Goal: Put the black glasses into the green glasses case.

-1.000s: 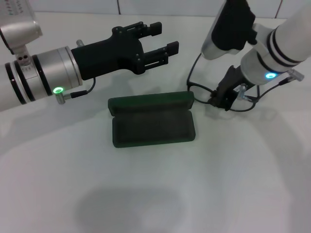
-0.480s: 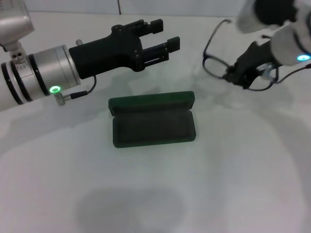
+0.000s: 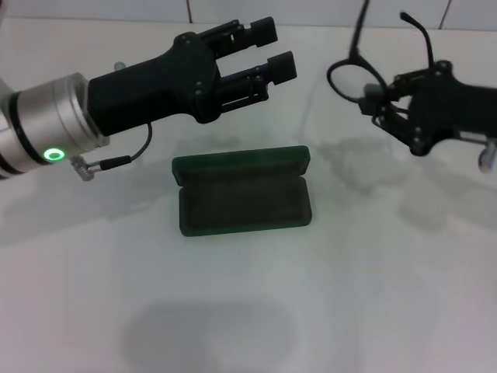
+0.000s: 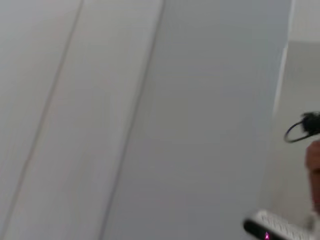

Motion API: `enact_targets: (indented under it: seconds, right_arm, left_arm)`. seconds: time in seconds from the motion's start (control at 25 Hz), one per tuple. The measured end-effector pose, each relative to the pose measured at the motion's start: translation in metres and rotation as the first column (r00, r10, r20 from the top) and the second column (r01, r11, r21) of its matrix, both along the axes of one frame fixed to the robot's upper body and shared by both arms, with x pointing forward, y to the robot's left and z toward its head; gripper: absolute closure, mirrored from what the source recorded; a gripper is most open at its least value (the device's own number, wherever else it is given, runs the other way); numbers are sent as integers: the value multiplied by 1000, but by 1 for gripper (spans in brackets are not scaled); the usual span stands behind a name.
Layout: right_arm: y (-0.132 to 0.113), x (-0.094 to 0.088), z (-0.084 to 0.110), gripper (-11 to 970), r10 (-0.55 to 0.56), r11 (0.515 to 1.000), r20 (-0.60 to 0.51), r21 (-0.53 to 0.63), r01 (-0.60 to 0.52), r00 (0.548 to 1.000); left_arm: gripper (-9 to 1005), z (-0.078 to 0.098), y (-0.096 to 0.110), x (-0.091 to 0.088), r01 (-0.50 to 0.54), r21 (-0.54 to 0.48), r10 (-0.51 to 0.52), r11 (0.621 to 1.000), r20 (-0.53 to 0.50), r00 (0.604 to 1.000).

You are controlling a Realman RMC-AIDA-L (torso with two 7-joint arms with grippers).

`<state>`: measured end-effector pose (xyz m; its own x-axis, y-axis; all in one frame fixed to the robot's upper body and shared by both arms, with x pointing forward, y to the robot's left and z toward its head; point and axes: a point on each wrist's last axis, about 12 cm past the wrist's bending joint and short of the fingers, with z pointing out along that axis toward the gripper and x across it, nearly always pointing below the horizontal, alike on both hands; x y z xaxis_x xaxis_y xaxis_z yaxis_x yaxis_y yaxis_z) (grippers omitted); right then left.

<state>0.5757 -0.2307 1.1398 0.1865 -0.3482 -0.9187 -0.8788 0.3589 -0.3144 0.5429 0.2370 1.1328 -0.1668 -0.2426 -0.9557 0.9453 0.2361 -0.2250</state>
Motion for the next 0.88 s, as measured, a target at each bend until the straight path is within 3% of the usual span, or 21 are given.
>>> enact_targets:
  seconds: [0.12,0.36,0.64,0.88]
  right_arm:
    - [-7,-15,-16,840,53,995,119,72,-62,991]
    - [-2,-33,-34,840,158,983,240,58,-176,958]
    - [1,-42,-36,840,222,969,339,31,-246,914]
    - [6,-41,-33,840,245,962,371,25,-273,896]
  left_arm:
    - [319,7,-2,1,54,-20,-55,998,-36,998]
    - [320,16,-20,13,171,13,-167,985,-133,977]
    - [321,28,-34,23,279,67,-261,958,-197,945]
    - [325,26,-43,25,343,146,-300,928,-255,919]
